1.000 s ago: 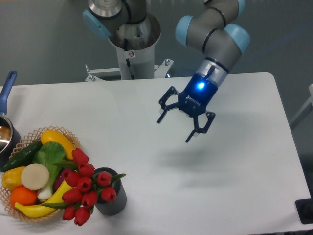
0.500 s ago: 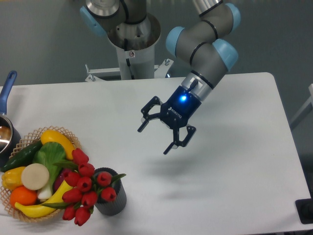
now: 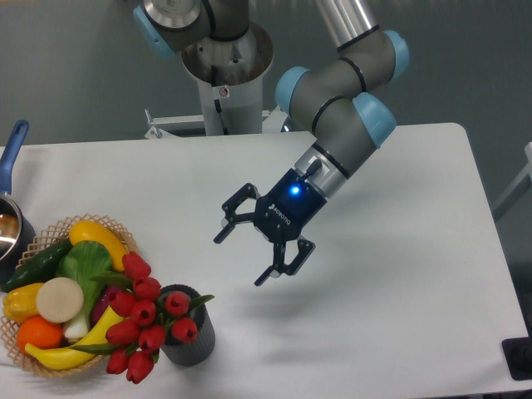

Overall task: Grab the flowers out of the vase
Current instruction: 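Lower the open gripper down onto the red tulip stems above the vase, then close the gripper around the tulip stems at the vase rim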

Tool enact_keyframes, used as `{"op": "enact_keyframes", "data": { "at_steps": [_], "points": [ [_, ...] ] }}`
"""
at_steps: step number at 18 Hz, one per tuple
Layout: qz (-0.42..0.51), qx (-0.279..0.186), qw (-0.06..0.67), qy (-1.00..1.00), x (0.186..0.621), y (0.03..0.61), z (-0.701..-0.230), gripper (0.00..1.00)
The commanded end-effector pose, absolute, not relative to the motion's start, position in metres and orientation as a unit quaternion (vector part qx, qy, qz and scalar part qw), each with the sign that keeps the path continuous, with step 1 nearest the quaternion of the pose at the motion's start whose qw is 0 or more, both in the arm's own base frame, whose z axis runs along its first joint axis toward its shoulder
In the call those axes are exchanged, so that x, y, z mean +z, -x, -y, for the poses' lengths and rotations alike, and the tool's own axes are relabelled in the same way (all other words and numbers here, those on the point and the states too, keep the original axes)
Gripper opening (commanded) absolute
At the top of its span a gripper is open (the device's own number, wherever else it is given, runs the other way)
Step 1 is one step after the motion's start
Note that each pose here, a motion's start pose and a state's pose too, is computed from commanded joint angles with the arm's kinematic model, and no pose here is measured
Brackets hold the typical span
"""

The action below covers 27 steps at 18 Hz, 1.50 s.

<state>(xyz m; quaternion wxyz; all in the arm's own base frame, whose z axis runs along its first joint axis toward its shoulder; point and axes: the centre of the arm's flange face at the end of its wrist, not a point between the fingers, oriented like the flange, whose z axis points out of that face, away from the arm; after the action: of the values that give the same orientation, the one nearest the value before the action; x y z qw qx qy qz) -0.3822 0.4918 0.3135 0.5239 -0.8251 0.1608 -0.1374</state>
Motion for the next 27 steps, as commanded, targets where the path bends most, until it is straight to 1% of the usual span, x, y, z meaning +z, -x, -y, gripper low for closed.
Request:
{"op": "enact_keyframes", "data": {
  "at_steps": [3,10,15,21,27],
  "points": [
    [-0.169,-0.141,0.523,0.824,0.312,0.380,-0.506,1.00],
    [-0.175,-0.166,0.516,0.822,0.305,0.367,-0.540,1.00],
    [-0.185,-0.169,0.515,0.820,0.306,0.359,-0.550,1.00],
    [-0.169,-0.193,0.505,0.824,0.301,0.355,-0.575,1.00],
    [-0.169,-0.200,0.501,0.825,0.301,0.349,-0.588,1.00]
  ]
}}
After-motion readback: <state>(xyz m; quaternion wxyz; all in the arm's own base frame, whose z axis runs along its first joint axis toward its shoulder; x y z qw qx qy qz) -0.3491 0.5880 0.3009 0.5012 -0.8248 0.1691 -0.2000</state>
